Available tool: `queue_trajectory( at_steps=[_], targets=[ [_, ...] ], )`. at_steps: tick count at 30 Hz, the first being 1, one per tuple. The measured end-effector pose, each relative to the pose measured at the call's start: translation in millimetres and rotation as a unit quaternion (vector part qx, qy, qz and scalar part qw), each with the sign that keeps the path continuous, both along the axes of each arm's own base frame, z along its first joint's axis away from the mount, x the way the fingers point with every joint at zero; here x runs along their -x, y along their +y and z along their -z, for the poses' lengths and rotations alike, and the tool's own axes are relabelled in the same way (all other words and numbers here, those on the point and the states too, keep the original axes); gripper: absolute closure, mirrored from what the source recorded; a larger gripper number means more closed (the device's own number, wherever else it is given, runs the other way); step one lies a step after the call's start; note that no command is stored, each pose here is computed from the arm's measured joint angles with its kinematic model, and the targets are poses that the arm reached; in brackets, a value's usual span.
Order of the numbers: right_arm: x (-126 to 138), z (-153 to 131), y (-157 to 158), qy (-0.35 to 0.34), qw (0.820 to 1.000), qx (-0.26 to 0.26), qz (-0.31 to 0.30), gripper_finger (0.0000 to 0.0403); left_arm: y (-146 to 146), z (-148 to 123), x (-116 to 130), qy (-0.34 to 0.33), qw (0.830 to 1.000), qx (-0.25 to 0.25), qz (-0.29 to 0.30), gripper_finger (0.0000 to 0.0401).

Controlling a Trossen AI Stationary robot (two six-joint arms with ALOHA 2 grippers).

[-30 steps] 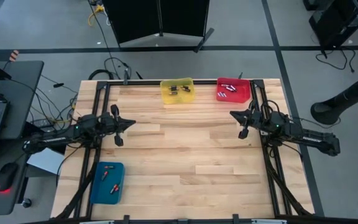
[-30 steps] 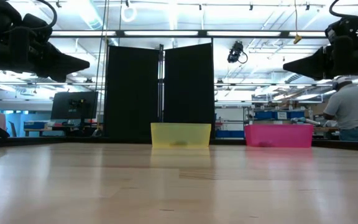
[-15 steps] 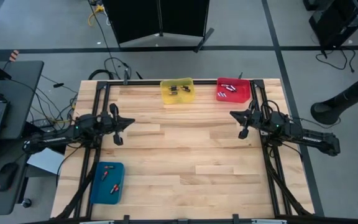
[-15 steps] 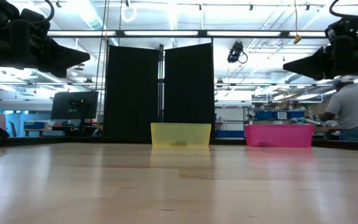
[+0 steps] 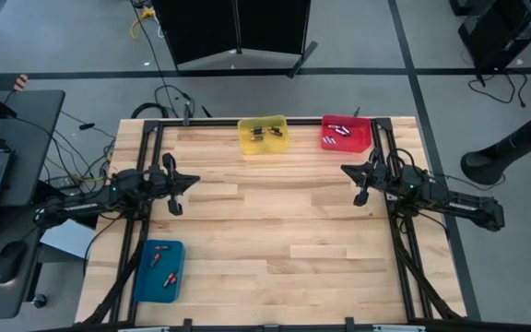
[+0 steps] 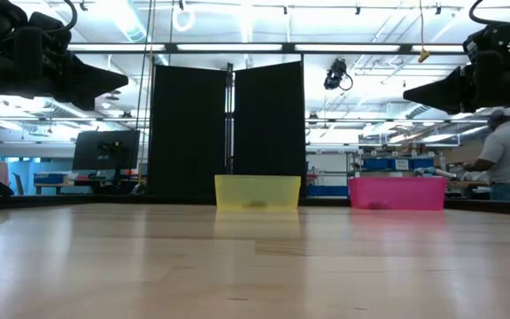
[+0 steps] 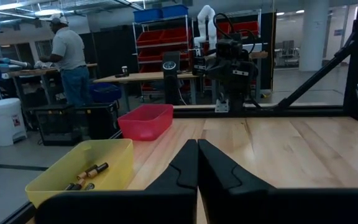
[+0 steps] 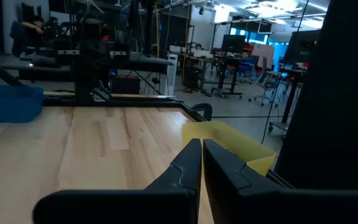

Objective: Sort batteries
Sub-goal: Return to Home Position

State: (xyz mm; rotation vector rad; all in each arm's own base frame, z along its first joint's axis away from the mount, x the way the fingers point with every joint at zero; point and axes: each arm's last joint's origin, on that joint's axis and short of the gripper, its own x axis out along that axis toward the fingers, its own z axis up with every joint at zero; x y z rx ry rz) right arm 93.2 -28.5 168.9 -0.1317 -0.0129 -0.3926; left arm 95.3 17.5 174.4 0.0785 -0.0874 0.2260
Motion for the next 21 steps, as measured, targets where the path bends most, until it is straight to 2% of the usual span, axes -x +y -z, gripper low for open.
queue_trajectory(
  at_steps=[21],
  targets=[
    [0.0,0.0,0.0,0.0,1.0,0.0,0.0,0.0371,-0.1,-0.1,0.0,0.0,1.0,0.0,0.002,0.0391]
  ],
)
